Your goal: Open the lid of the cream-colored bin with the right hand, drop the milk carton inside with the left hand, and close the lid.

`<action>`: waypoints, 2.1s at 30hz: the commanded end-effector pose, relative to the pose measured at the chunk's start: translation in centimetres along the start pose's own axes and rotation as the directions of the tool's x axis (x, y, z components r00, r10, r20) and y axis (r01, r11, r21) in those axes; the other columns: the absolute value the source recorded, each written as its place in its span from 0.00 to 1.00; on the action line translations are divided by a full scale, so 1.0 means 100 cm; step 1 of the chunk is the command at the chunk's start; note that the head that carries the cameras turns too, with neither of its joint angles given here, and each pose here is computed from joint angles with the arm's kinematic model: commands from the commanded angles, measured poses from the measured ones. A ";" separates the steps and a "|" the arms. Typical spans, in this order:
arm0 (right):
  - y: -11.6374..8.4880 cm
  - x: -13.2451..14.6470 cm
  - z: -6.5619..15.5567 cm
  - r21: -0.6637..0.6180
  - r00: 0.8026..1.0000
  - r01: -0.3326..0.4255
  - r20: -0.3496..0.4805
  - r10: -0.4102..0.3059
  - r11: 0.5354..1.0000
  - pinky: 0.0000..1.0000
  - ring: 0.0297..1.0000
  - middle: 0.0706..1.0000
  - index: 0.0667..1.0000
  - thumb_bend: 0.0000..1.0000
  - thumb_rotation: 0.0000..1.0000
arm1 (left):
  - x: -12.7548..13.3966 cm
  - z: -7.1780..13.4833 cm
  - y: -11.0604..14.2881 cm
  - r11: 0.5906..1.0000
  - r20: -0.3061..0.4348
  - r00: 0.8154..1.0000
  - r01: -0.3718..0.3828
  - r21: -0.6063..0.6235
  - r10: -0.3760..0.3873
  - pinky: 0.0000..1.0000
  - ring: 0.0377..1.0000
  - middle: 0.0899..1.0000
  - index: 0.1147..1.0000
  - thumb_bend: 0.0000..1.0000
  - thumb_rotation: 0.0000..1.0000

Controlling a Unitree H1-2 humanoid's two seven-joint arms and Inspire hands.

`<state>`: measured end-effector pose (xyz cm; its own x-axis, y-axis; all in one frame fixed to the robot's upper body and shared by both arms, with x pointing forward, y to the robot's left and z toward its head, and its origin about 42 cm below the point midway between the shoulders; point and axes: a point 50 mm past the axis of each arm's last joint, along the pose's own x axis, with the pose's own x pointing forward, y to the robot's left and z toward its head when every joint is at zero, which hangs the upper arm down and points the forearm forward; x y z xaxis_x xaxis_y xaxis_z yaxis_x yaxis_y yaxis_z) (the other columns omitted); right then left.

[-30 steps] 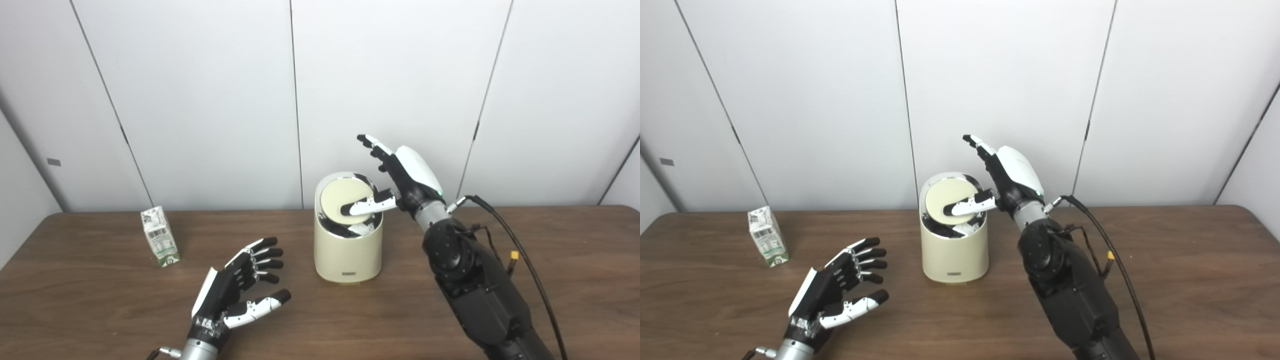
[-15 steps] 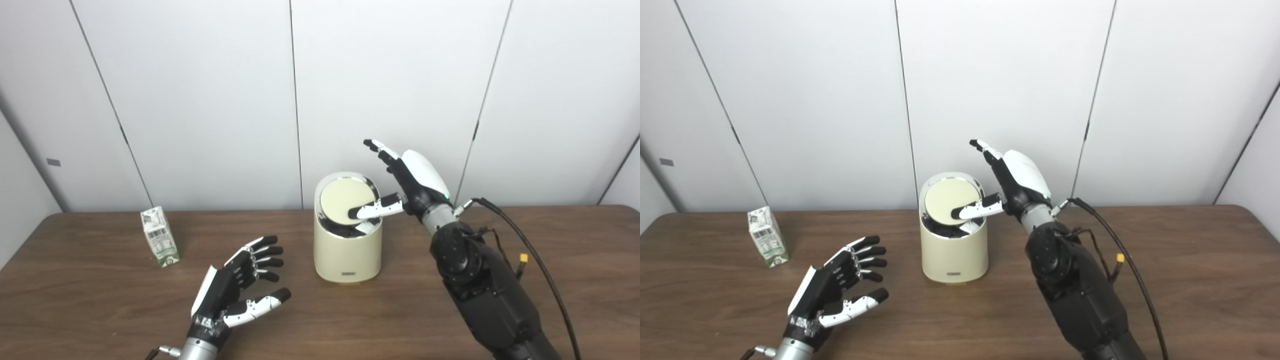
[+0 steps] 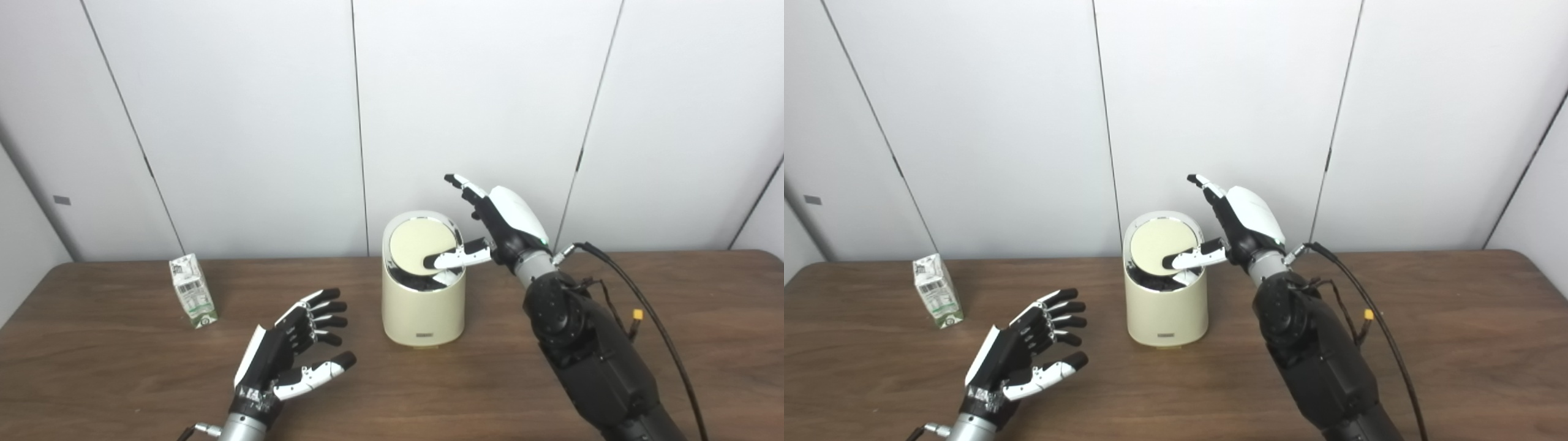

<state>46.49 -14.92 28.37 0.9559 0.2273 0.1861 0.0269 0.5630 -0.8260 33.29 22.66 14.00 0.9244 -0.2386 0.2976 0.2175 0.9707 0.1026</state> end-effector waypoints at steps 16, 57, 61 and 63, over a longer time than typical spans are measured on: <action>0.000 0.009 0.032 -0.276 0.998 -0.064 -0.033 0.057 0.959 0.70 0.84 0.90 0.92 0.85 0.20 | 0.013 0.020 0.000 1.000 0.075 0.997 -0.001 0.010 0.000 0.61 0.72 0.76 0.83 0.73 0.15; 0.004 -0.130 -0.072 0.529 0.971 0.218 -0.036 -0.235 0.820 0.76 0.85 0.88 0.89 0.87 0.42 | 0.015 0.015 0.001 1.000 0.053 0.998 0.013 0.018 -0.014 0.62 0.70 0.75 0.82 0.73 0.12; 0.012 -0.138 -0.079 0.533 0.977 0.180 0.004 -0.215 0.827 0.75 0.83 0.89 0.90 0.91 0.40 | 0.016 0.014 0.001 1.000 0.057 0.998 0.012 0.009 -0.013 0.62 0.71 0.75 0.83 0.73 0.13; 0.014 -0.141 -0.080 0.532 0.978 0.173 0.007 -0.208 0.829 0.73 0.82 0.88 0.90 0.92 0.38 | 0.016 0.014 0.002 1.000 0.057 0.998 0.012 0.009 -0.012 0.62 0.71 0.75 0.83 0.73 0.14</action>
<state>35.16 -23.78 18.59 0.9610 0.0768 0.2657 0.0269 0.9301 -0.3663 33.39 22.47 14.06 0.9288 -0.2394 0.2828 0.2200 0.9705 0.0990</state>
